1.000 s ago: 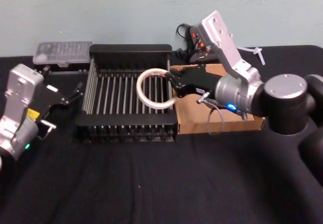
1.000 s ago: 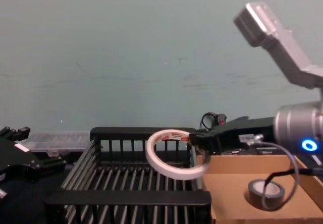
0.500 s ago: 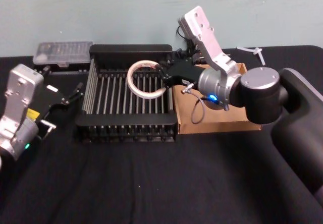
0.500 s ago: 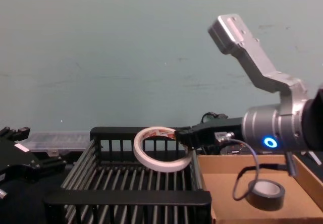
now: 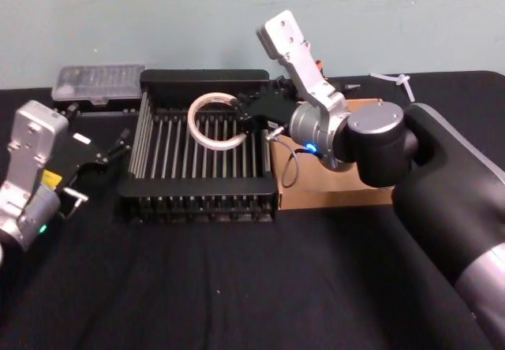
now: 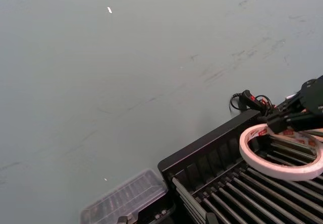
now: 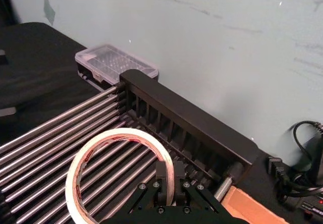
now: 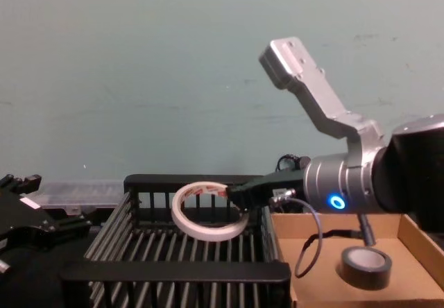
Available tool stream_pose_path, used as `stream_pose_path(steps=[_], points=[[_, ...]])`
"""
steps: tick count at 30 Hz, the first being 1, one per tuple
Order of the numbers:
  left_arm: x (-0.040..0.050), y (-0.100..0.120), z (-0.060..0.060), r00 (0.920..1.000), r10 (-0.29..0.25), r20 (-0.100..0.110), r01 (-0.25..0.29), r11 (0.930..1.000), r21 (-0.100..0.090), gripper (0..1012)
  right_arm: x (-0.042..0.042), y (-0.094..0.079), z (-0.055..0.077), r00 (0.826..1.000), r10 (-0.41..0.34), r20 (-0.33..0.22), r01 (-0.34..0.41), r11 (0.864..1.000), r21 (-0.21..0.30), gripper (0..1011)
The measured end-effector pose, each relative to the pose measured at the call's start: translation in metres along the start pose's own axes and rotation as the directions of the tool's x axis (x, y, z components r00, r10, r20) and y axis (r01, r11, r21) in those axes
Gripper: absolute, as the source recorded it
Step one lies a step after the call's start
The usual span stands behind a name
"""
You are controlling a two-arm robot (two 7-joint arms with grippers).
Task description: Pick up the white tape and place it into the black box , Pick up the silver tape and place it into the brown box.
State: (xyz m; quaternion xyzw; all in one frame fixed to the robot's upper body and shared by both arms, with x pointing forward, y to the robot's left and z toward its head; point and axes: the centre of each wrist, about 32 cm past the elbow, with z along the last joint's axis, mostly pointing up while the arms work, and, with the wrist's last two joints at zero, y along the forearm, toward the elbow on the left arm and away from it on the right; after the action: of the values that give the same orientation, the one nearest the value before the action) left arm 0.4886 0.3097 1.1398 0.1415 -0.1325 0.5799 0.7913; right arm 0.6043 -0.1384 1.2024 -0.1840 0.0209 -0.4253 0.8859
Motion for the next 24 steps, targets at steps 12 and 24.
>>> stream_pose_path(steps=[12, 24], points=[[0.0000, 0.0000, 0.0000, 1.0000, 0.000, 0.000, 0.000, 1.0000, 0.000, 1001, -0.0028, 0.0095, -0.0044, 1.000, -0.012, -0.001, 0.012, 1.000, -0.022, 91], [0.0000, 0.0000, 0.0000, 1.0000, 0.000, 0.000, 0.000, 1.0000, 0.000, 1001, -0.0030, 0.0092, -0.0050, 1.000, -0.013, 0.001, 0.013, 1.000, -0.024, 92]])
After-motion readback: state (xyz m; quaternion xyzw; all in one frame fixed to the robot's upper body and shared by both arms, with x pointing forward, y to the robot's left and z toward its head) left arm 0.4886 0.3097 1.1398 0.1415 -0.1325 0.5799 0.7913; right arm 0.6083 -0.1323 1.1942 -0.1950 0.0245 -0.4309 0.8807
